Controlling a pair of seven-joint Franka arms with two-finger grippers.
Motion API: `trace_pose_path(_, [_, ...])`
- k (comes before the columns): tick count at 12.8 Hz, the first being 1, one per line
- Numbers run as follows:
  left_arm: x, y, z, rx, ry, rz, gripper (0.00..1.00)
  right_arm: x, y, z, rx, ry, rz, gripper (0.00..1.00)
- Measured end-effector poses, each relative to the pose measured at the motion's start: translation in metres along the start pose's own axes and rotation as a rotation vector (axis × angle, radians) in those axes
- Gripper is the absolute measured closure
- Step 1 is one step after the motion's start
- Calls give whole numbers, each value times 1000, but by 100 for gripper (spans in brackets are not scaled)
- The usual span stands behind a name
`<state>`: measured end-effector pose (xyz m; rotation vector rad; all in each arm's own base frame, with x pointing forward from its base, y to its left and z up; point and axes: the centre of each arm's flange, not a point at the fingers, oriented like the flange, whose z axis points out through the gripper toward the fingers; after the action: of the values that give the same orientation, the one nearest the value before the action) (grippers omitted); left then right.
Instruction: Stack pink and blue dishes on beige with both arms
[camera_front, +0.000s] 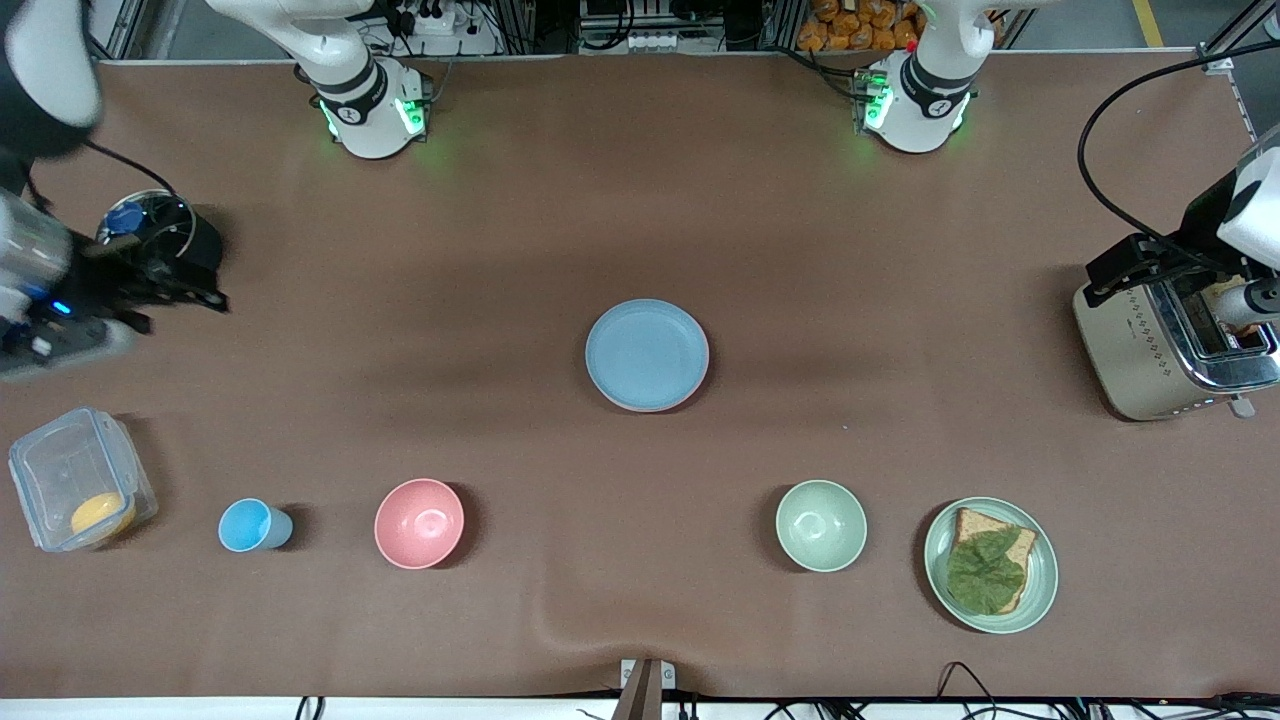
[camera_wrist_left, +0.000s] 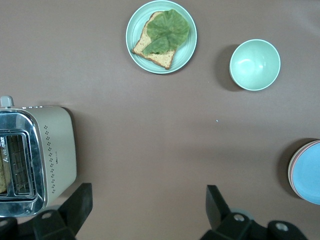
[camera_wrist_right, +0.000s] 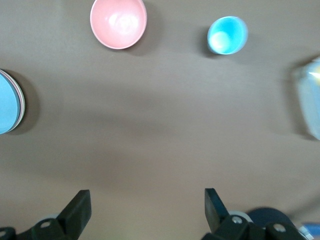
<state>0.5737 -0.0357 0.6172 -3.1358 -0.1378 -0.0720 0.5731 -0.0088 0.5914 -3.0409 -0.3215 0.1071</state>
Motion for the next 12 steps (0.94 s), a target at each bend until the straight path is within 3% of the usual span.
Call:
trace_pose_path(3, [-2, 0, -2, 2, -11, 0, 0, -39, 8, -48, -31, 50, 74, 0])
trace_pose_path(6, [-3, -1, -9, 2, -10, -1, 0, -51, 12, -48, -21, 4, 249, 0])
trace_pose_path(9, [-3, -1, -9, 2, -13, -1, 0, -51, 13, -46, -27, 1, 282, 0])
trace_pose_path(12, [-4, -1, -8, 3, -21, -1, 0, -51, 12, -61, -34, 38, 281, 0])
